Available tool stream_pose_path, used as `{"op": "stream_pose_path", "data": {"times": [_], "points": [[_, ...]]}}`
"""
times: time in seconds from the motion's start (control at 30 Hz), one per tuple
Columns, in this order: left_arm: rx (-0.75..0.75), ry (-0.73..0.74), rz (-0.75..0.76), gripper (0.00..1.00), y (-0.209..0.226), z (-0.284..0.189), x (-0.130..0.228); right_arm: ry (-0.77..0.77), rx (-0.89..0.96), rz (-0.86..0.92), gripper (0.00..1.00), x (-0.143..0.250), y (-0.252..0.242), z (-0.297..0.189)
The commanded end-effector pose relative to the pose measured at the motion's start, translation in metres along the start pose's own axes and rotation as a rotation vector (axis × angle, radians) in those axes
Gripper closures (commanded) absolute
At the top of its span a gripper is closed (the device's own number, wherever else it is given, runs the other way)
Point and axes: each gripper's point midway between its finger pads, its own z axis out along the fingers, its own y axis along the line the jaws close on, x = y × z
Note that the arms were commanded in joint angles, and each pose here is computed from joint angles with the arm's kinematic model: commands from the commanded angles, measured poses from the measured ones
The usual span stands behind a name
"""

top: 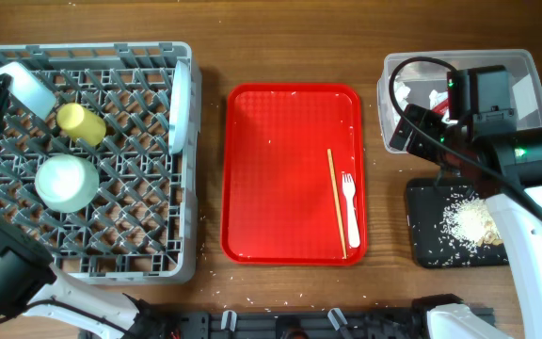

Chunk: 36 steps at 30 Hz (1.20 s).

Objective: Sort waste into correct bins and load items into the dishwasher rack
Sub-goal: 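Carry the light-blue bowl to the rack's left side and place it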

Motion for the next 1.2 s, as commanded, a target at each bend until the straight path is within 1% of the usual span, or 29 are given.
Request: {"op": "stream_pose_path", "data": {"times": [0.0, 0.07, 0.23, 0.33, 0.37, 0.47, 0.6, 0.67, 0.7, 0.73, 0.77, 0.87, 0.9, 0.93, 0.97, 1.0, 1.07, 1.17], "points": [[0.022, 0.029, 0.023, 0.96, 0.013, 0.001, 0.000, -0.014, 0.008, -0.010, 0.00, -0.003, -0.002, -0.002], [0.020, 0.031, 0.054, 0.96, 0.019, 0.003, 0.000, -0.014, 0.008, -0.010, 0.00, -0.003, -0.002, -0.002], [0.013, 0.039, 0.038, 0.96, 0.037, 0.006, -0.001, -0.014, 0.008, -0.010, 0.00, -0.003, -0.002, -0.002], [0.008, 0.020, 0.037, 0.95, 0.039, 0.000, -0.006, -0.014, 0.008, -0.010, 0.00, -0.003, -0.002, -0.002], [0.006, 0.008, 0.035, 0.80, 0.040, -0.005, -0.009, -0.014, 0.008, -0.010, 0.00, -0.003, -0.002, -0.002], [0.000, -0.033, 0.020, 0.78, 0.045, -0.023, -0.019, -0.014, 0.008, -0.010, 0.00, -0.003, -0.002, -0.002], [-0.011, -0.121, -0.013, 0.77, 0.054, -0.063, -0.037, -0.014, 0.008, -0.010, 0.00, -0.003, -0.002, -0.002], [-0.015, -0.161, -0.033, 0.71, 0.059, -0.084, -0.044, -0.014, 0.008, -0.010, 0.00, -0.003, -0.002, -0.002], [-0.019, -0.180, -0.048, 0.70, 0.062, -0.093, -0.046, -0.014, 0.008, -0.010, 0.00, -0.003, -0.002, -0.002], [-0.025, -0.200, -0.074, 0.62, 0.067, -0.103, -0.048, -0.014, 0.008, -0.010, 0.00, -0.003, -0.002, -0.002], [-0.027, -0.209, -0.085, 0.50, 0.068, -0.108, -0.048, -0.014, 0.008, -0.010, 0.00, -0.003, -0.002, -0.002], [-0.030, -0.226, -0.121, 0.52, 0.073, -0.119, -0.049, -0.014, 0.008, -0.010, 0.00, -0.003, -0.002, -0.002], [-0.027, -0.221, -0.133, 0.63, 0.073, -0.118, -0.047, -0.014, 0.008, -0.010, 0.00, -0.003, -0.002, -0.002], [-0.012, -0.207, -0.130, 0.82, 0.069, -0.117, -0.045, -0.014, 0.008, -0.010, 0.00, -0.003, -0.002, -0.002], [-0.009, -0.202, -0.127, 0.85, 0.067, -0.115, -0.044, -0.014, 0.008, -0.010, 0.00, -0.003, -0.002, -0.002], [-0.008, -0.193, -0.118, 0.88, 0.064, -0.110, -0.043, -0.014, 0.008, -0.010, 0.00, -0.003, -0.002, -0.002], [-0.006, -0.162, -0.096, 0.96, 0.056, -0.096, -0.038, -0.014, 0.008, -0.010, 0.00, -0.003, -0.002, -0.002], [-0.029, -0.104, -0.026, 0.96, 0.052, -0.060, -0.028, -0.014, 0.008, -0.010, 0.00, -0.003, -0.002, -0.002]]}}
